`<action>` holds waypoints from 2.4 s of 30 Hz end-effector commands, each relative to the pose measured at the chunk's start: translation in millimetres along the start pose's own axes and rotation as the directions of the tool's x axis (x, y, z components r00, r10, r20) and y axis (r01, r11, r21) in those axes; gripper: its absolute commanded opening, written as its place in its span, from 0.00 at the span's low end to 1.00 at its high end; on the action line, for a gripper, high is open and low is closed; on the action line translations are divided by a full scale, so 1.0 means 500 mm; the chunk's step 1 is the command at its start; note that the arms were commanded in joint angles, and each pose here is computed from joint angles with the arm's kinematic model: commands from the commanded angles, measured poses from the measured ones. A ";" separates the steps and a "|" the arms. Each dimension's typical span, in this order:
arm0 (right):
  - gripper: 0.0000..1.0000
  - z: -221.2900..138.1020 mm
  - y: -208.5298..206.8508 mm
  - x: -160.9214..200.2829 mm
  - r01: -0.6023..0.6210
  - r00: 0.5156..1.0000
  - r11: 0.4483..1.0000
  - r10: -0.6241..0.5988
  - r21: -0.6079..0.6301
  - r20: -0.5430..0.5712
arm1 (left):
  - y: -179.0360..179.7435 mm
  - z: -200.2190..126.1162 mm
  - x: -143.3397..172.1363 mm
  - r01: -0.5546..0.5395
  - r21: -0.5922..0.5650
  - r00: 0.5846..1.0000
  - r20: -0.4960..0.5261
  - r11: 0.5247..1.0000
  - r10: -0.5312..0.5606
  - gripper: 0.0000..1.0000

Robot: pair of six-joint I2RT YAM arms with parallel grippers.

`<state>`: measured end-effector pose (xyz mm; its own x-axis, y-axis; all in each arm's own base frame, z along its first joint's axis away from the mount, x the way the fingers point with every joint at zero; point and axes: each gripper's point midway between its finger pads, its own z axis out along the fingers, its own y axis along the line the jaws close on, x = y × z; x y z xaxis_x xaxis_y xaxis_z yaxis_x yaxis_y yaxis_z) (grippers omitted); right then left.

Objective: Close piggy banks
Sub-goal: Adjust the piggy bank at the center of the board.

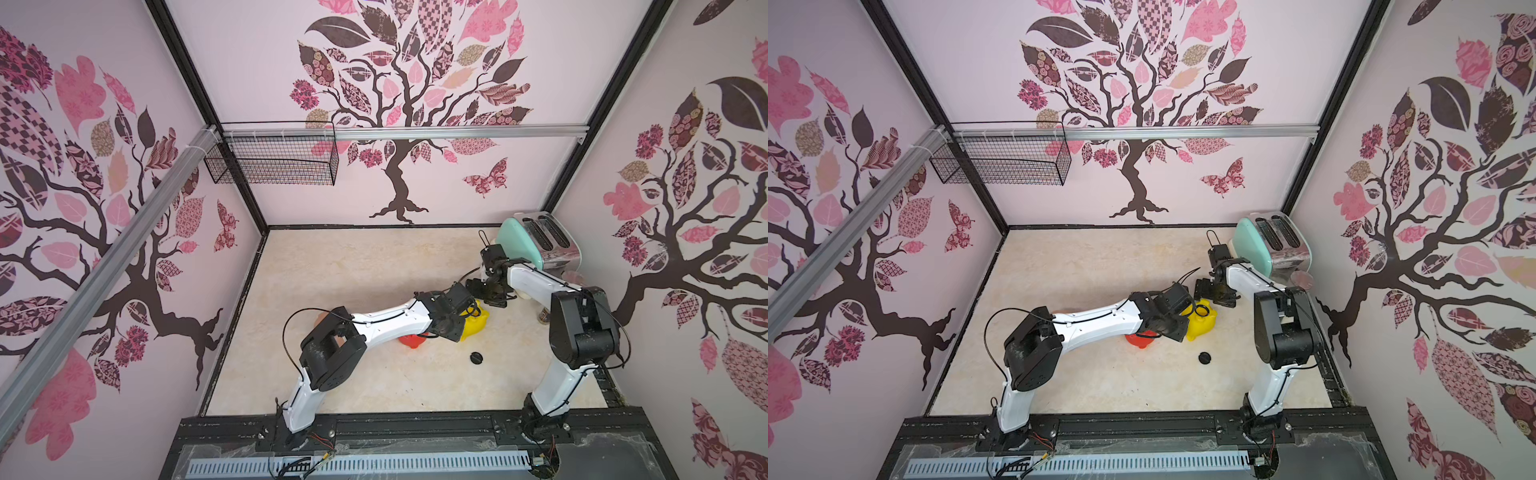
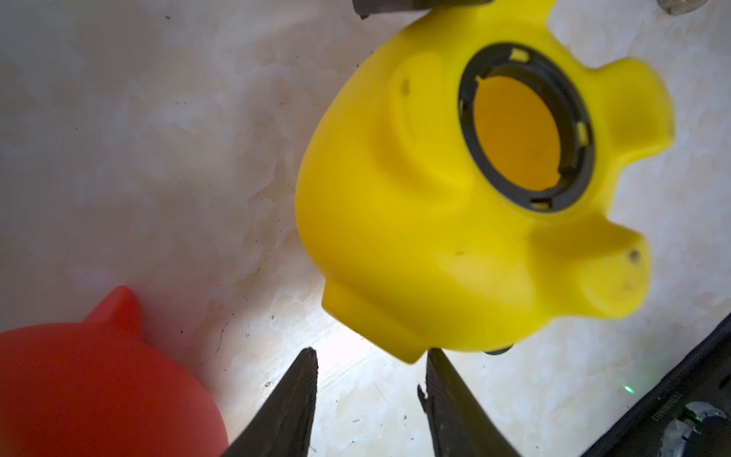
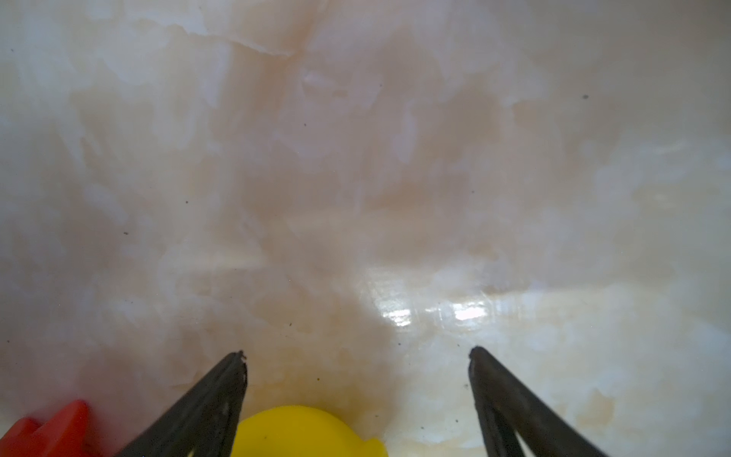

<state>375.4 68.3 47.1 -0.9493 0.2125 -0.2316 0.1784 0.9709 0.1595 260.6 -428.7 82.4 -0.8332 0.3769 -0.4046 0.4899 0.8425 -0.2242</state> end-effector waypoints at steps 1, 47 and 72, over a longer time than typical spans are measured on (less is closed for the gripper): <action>0.90 -0.004 -0.019 0.012 -0.026 1.000 0.999 0.027 0.027 -0.006 | 0.013 0.005 -0.017 -0.005 -0.034 1.000 0.010 0.999 0.005 0.48; 0.89 -0.035 -0.140 0.067 -0.245 0.969 0.962 0.242 0.122 0.041 | 0.032 0.032 -0.120 -0.030 -0.075 0.999 0.023 0.997 0.031 0.47; 0.89 -0.120 -0.176 0.056 -0.353 0.925 0.931 0.333 0.090 0.182 | 0.036 -0.046 -0.176 -0.021 -0.069 0.995 0.097 0.997 0.027 0.48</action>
<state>325.6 -10.9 79.2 -0.7881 0.5207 -0.3284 0.4944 0.8532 0.1664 335.9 -447.0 101.3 -0.8031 0.3919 -0.4488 0.4981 0.8549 -0.1448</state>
